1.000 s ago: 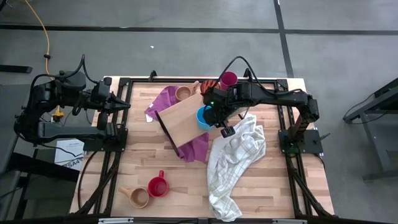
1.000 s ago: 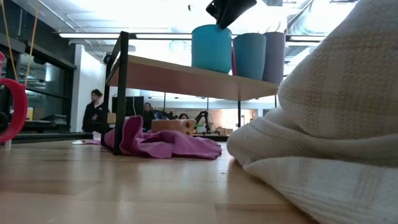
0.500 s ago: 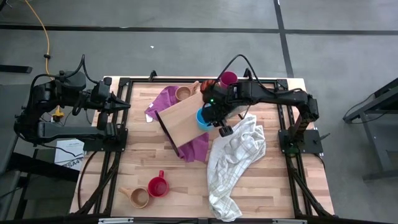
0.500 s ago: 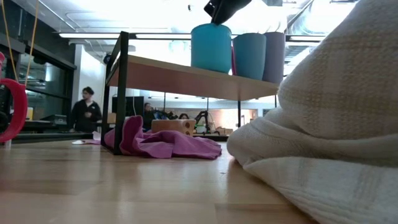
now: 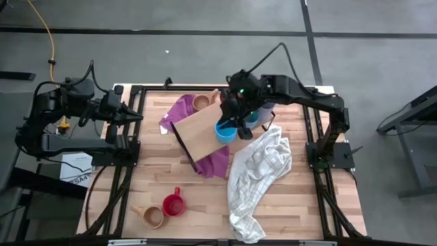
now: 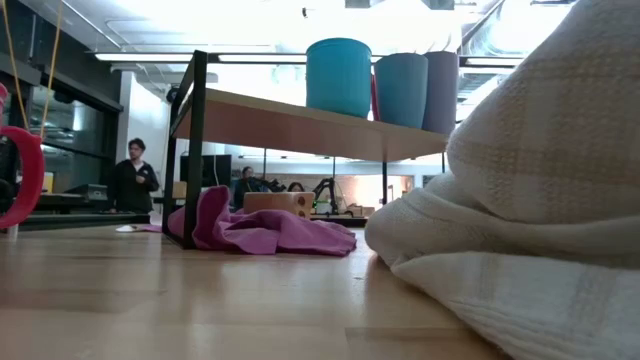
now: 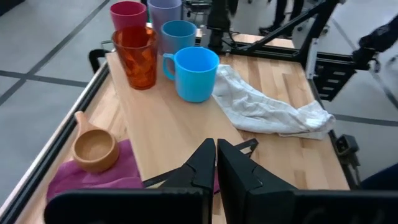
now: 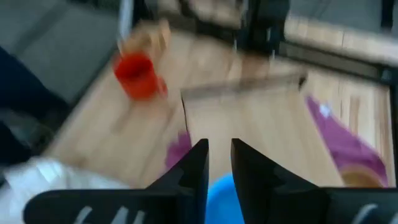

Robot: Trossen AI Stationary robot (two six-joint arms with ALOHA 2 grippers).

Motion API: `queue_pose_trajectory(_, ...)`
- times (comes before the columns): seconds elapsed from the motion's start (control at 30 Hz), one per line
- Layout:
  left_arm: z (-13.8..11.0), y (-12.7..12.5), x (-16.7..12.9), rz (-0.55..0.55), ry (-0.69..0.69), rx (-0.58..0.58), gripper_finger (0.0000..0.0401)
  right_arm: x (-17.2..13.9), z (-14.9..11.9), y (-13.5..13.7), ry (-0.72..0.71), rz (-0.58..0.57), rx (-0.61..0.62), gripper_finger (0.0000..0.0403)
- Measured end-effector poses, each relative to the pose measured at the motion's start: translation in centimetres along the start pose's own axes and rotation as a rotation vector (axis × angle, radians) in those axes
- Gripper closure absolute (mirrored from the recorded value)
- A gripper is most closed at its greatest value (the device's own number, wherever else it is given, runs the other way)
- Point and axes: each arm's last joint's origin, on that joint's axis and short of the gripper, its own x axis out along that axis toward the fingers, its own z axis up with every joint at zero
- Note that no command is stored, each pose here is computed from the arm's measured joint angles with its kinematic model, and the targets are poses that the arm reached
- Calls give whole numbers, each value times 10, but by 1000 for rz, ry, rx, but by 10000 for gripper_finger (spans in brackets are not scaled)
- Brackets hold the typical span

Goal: Stack small to large cups/mugs on shelf
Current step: Put the red mug on the shelf

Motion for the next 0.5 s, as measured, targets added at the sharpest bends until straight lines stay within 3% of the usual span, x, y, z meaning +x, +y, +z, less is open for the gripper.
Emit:
queue_pose_trajectory(0.27,0,-4,0,-131,-7,22,396,-62,46,14,-293,9,4,356)
queue_pose_trajectory(0.4,0,-5,0,-184,-13,56,396,-92,51,25,-427,2,-13,395)
queue_pose_trajectory(0.5,0,-7,-1,-238,-20,79,396,-118,50,33,-482,-19,32,395)
